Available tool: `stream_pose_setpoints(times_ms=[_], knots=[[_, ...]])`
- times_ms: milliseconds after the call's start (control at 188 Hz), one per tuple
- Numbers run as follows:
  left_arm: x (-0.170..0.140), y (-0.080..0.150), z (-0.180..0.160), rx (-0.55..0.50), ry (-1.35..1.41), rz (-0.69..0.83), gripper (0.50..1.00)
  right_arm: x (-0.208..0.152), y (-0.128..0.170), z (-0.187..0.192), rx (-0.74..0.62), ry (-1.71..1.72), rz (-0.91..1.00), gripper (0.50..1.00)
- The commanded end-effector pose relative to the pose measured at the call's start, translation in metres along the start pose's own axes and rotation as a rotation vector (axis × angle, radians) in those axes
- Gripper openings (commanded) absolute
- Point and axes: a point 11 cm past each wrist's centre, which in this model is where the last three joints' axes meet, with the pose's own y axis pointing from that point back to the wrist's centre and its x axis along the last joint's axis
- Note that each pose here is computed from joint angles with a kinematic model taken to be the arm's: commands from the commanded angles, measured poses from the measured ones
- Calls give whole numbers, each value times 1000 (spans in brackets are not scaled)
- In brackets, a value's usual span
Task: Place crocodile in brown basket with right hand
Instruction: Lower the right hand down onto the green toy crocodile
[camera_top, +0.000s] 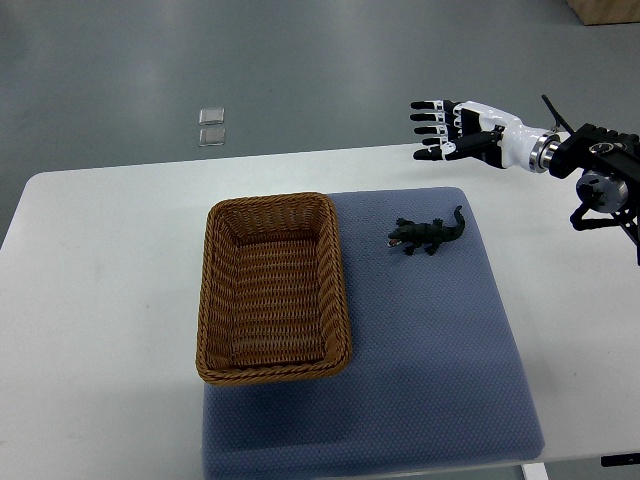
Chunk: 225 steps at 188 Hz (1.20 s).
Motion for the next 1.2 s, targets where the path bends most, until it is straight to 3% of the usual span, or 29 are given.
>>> stream_pose_setpoints(times_ms=[0,469,1194], knots=[[-1,0,0,0,2,-2,1000,-2,-1,-4,-27,136,-35,928],[-1,0,0,0,2,-2,1000,-23,-5,10,-170,690,-209,928],[-1,0,0,0,2,-2,1000,-34,-7,45,-230,896,-202,926]])
